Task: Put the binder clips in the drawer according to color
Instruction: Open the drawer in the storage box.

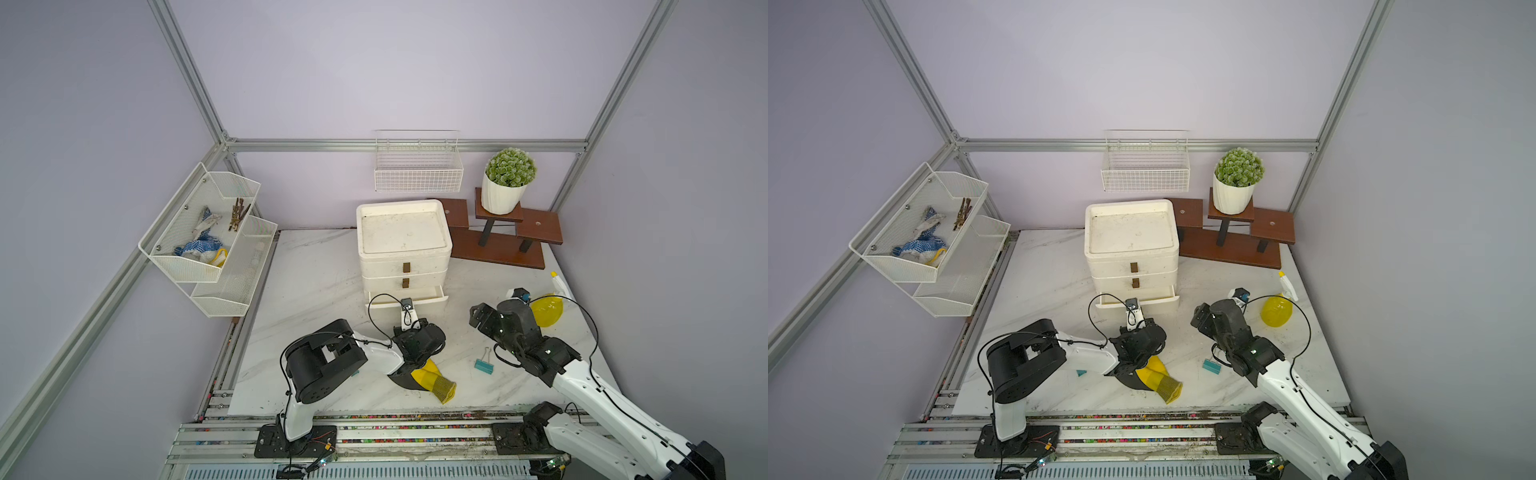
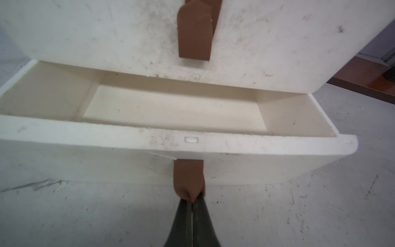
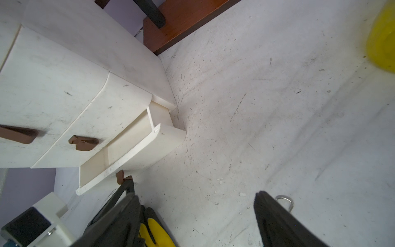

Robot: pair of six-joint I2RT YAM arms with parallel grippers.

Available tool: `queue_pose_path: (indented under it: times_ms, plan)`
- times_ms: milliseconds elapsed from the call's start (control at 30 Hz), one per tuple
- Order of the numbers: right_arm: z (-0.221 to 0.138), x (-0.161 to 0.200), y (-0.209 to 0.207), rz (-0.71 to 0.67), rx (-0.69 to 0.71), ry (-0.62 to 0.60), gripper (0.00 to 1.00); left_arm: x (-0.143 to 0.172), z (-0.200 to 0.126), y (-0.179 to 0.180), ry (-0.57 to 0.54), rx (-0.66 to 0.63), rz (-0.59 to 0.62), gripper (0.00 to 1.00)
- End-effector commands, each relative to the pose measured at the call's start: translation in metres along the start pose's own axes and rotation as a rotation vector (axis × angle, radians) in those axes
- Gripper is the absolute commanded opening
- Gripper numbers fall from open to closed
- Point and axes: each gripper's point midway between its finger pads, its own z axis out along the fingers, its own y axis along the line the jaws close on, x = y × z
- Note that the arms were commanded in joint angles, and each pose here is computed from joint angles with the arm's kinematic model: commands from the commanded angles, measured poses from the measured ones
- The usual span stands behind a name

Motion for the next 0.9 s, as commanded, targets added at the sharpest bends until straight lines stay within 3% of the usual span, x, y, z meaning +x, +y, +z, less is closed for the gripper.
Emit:
queue_pose_path:
  times_ms: [0,867]
  plan:
    - [0.003,-0.002,-0.003,0.014,0.007,-0.013,0.9,-0.016,-0.018,-0.006,-0.023,0.017,-0.09,0.0]
    - [0.006,0.006,-0.027,0.039,0.119,0.006,0.92,0.001,-0.06,-0.003,0.047,0.04,-0.13,0.0]
